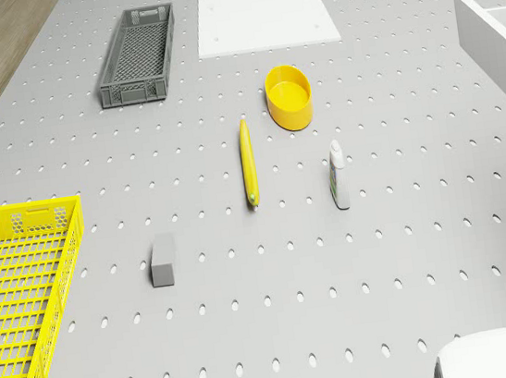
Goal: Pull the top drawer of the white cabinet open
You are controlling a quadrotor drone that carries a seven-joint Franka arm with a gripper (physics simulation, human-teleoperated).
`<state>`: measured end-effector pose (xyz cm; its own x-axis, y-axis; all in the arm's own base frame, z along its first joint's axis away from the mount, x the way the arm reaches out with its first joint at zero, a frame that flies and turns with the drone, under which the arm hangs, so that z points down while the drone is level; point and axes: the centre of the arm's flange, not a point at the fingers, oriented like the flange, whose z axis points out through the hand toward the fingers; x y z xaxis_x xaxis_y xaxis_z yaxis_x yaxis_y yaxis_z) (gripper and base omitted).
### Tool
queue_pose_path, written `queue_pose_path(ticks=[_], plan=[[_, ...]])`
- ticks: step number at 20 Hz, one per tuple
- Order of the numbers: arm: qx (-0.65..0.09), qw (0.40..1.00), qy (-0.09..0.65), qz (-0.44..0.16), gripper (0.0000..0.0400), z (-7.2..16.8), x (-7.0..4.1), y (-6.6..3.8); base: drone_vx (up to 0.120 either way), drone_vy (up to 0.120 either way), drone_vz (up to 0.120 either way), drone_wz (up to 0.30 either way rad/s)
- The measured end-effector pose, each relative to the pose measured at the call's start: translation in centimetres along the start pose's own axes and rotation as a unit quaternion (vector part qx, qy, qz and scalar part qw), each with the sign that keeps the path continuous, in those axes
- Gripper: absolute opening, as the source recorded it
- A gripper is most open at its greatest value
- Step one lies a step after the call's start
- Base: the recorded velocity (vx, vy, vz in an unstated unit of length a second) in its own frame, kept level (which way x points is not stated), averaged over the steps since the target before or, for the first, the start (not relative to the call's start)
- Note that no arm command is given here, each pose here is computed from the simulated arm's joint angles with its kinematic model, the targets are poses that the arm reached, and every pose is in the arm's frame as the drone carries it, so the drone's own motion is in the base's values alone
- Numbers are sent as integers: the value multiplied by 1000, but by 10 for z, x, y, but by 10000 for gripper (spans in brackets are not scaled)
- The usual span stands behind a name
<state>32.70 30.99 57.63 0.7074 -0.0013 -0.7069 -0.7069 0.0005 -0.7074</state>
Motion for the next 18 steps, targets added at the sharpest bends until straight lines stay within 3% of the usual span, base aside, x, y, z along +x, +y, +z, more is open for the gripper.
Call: queue_pose_path(ticks=[8,13,18], plan=[[-1,1000,0,1,118,-27,0,0,0,0,0,0],[0,1000,0,0,242,-32,0,0,0,32,0,0],[0,1000,-1,-1,287,-34,0,0,0,120,0,0]])
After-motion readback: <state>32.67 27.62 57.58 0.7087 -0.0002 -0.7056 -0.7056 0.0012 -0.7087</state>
